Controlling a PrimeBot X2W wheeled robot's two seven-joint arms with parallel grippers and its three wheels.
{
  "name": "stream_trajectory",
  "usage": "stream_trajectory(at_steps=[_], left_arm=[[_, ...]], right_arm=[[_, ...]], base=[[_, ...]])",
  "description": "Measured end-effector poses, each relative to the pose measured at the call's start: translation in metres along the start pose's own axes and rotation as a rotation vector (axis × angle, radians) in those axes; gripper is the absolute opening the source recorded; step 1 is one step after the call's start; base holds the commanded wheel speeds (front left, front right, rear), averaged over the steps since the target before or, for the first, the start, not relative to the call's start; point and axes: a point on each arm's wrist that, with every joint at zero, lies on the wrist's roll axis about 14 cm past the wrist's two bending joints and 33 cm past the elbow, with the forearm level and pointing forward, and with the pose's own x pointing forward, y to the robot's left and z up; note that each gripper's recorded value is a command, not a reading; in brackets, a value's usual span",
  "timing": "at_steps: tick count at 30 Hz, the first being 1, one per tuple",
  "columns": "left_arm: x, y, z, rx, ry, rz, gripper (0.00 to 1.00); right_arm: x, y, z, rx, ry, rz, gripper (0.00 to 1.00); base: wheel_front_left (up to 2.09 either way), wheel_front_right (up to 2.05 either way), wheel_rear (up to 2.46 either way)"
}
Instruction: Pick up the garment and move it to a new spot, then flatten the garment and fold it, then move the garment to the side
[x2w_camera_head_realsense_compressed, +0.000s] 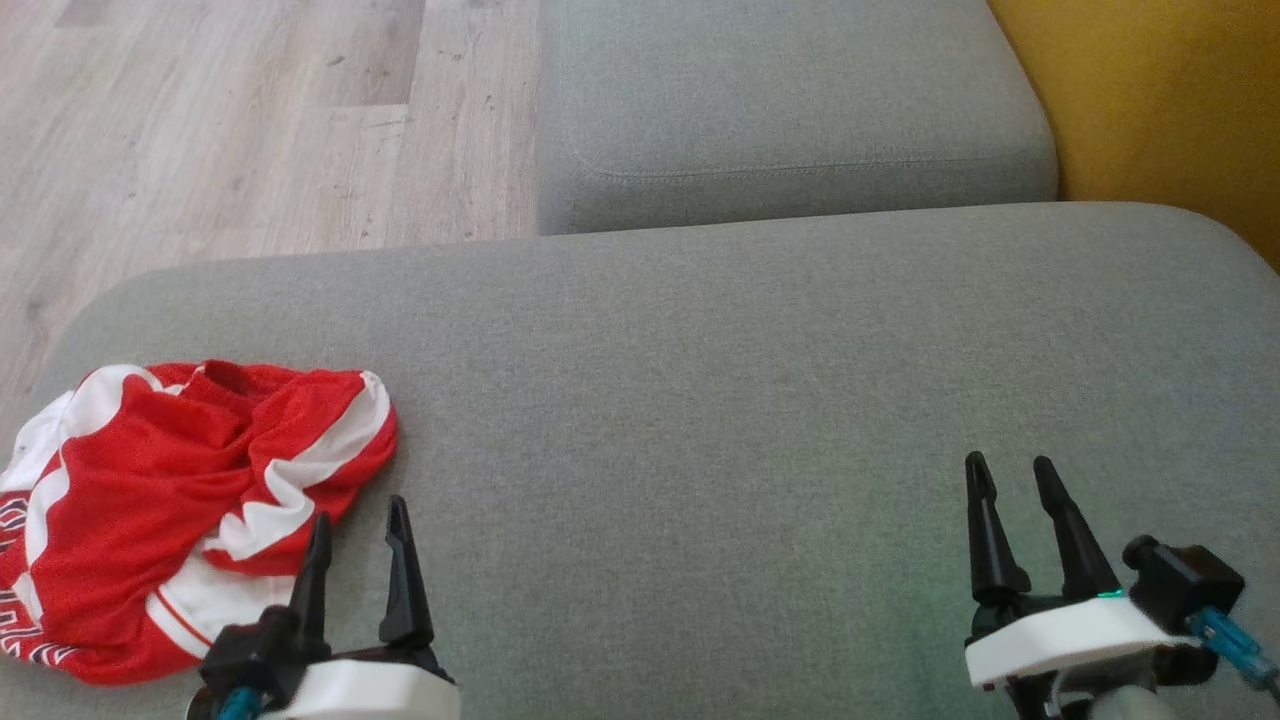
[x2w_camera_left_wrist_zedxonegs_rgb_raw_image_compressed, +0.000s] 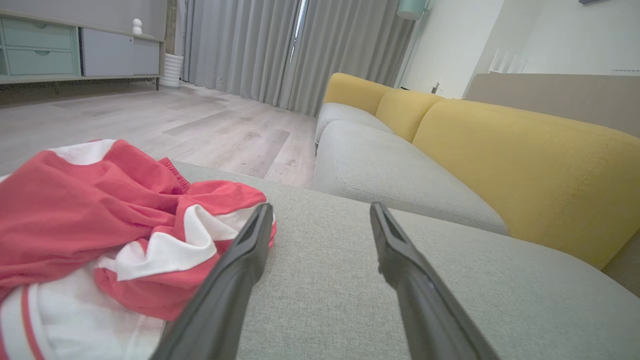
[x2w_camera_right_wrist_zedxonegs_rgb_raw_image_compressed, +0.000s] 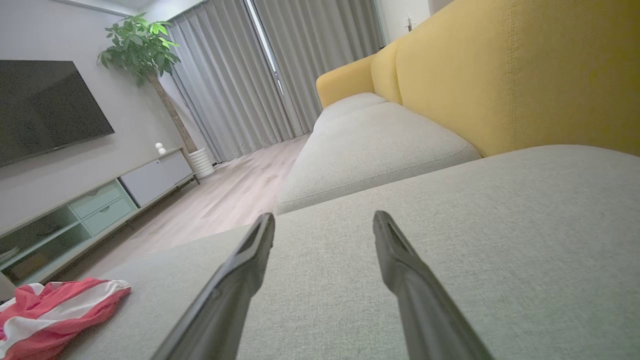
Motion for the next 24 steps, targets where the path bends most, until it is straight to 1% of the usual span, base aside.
stream_trajectory(at_steps=[6, 12, 24], left_arm=[[-0.002, -0.003, 0.003, 0.082, -0.025, -0.012, 1.00], [-0.004, -0.011, 0.005, 0.158, -0.046, -0.037, 1.00], [-0.007, -0.015, 0.011, 0.315, -0.093, -0.051, 1.00]], right_arm=[[-0.002, -0.001, -0.004, -0.073, 0.007, 0.006, 1.00], [-0.002, 0.003, -0.003, -0.146, -0.002, 0.027, 1.00], [-0.008, 0.010, -0.011, -0.284, 0.013, 0.066, 1.00]], base=[[0.00, 0.00, 0.00], [0.00, 0.00, 0.00], [0.00, 0.00, 0.00]])
